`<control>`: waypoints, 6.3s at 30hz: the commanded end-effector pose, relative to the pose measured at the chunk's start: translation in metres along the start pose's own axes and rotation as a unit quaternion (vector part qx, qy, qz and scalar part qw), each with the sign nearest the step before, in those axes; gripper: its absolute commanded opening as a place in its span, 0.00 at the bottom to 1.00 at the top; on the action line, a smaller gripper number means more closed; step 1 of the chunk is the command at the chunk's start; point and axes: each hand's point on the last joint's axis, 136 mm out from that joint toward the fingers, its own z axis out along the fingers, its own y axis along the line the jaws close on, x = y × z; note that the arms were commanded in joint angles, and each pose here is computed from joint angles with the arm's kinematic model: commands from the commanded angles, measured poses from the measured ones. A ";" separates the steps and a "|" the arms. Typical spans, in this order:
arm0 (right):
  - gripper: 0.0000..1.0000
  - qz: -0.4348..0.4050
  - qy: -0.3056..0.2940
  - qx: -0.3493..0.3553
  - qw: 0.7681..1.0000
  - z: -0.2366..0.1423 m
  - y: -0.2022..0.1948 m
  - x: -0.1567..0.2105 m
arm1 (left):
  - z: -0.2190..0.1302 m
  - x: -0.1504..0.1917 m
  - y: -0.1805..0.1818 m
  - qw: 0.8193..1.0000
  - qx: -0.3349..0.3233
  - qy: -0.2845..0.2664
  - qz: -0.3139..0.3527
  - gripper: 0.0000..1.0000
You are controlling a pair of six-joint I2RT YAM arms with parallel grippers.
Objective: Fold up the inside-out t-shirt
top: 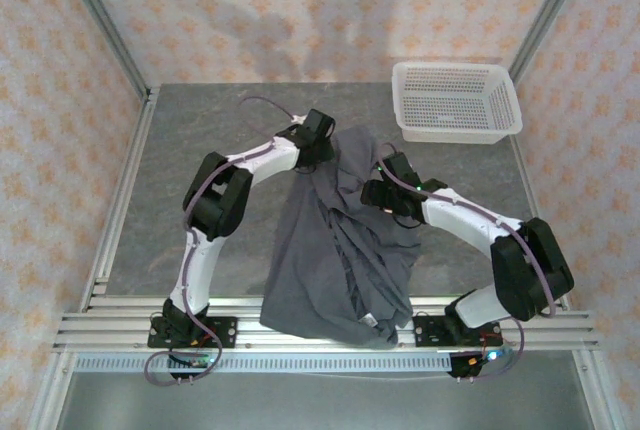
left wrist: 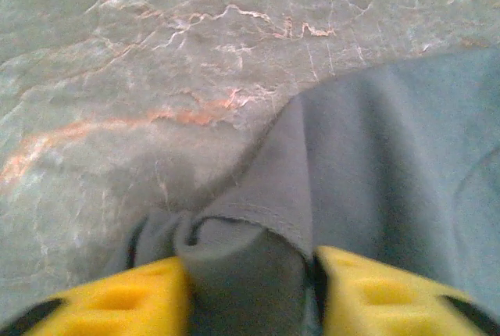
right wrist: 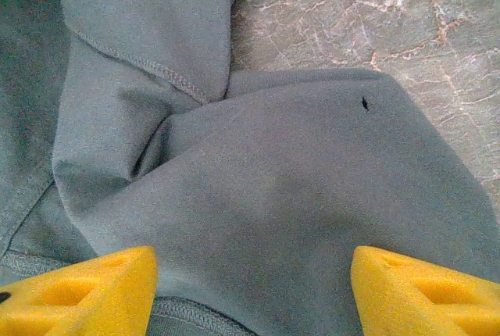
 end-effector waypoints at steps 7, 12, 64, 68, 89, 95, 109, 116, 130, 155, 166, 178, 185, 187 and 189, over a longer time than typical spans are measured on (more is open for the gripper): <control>0.00 -0.008 -0.021 -0.002 1.000 0.004 0.000 -0.005 | -0.111 -0.112 0.003 0.994 0.017 -0.112 -0.013 0.00; 0.00 -0.011 -0.089 -0.052 0.995 -0.040 0.029 -0.045 | -0.239 -0.159 0.030 0.977 0.016 -0.211 -0.022 0.00; 0.00 -0.290 -0.170 -0.107 0.936 -0.088 0.219 -0.150 | -0.357 -0.073 0.208 0.933 -0.169 -0.301 -0.106 0.00; 0.00 -0.226 -0.331 -0.139 0.905 -0.239 0.195 -0.186 | -0.454 -0.103 0.198 0.903 -0.100 -0.394 -0.140 0.00; 0.00 -0.158 -0.479 -0.383 0.774 -0.498 0.137 -0.129 | -0.635 -0.104 0.103 0.819 0.294 -0.487 -0.074 0.00; 0.00 -0.145 -0.495 -0.431 0.740 -0.539 0.135 -0.123 | -0.677 -0.096 0.098 0.786 0.366 -0.489 -0.096 0.00; 0.00 -0.154 -0.410 -0.216 0.873 -0.402 0.200 -0.252 | -0.566 -0.152 0.144 0.862 0.077 -0.463 -0.190 0.00; 0.00 -0.091 -0.270 -0.213 0.935 -0.205 0.199 -0.317 | -0.410 -0.181 0.129 0.917 -0.045 -0.362 -0.160 0.00; 0.69 -0.055 -0.098 -0.183 0.977 -0.130 0.130 -0.284 | -0.300 -0.167 0.153 0.946 -0.024 -0.266 -0.183 0.79; 0.70 0.009 0.089 0.060 0.994 -0.007 -0.033 0.112 | -0.239 0.205 0.034 0.941 0.135 0.069 0.301 0.77; 0.05 -0.023 0.080 0.067 0.994 -0.005 0.000 0.096 | -0.237 0.207 0.047 0.937 0.124 0.059 0.322 0.80; 0.00 -0.018 0.056 0.004 0.998 -0.033 0.029 0.075 | -0.243 0.252 0.000 0.871 0.280 0.066 0.398 0.86; 0.00 0.005 0.027 -0.031 0.999 -0.046 0.046 0.058 | -0.214 0.271 -0.019 0.850 0.284 0.038 0.442 0.87; 0.00 0.015 0.021 -0.041 0.999 -0.052 0.051 0.053 | -0.203 0.270 -0.026 0.856 0.277 0.013 0.437 0.88; 0.00 0.025 0.010 -0.046 0.999 -0.059 0.052 0.048 | -0.187 0.263 -0.030 0.866 0.249 -0.018 0.432 0.90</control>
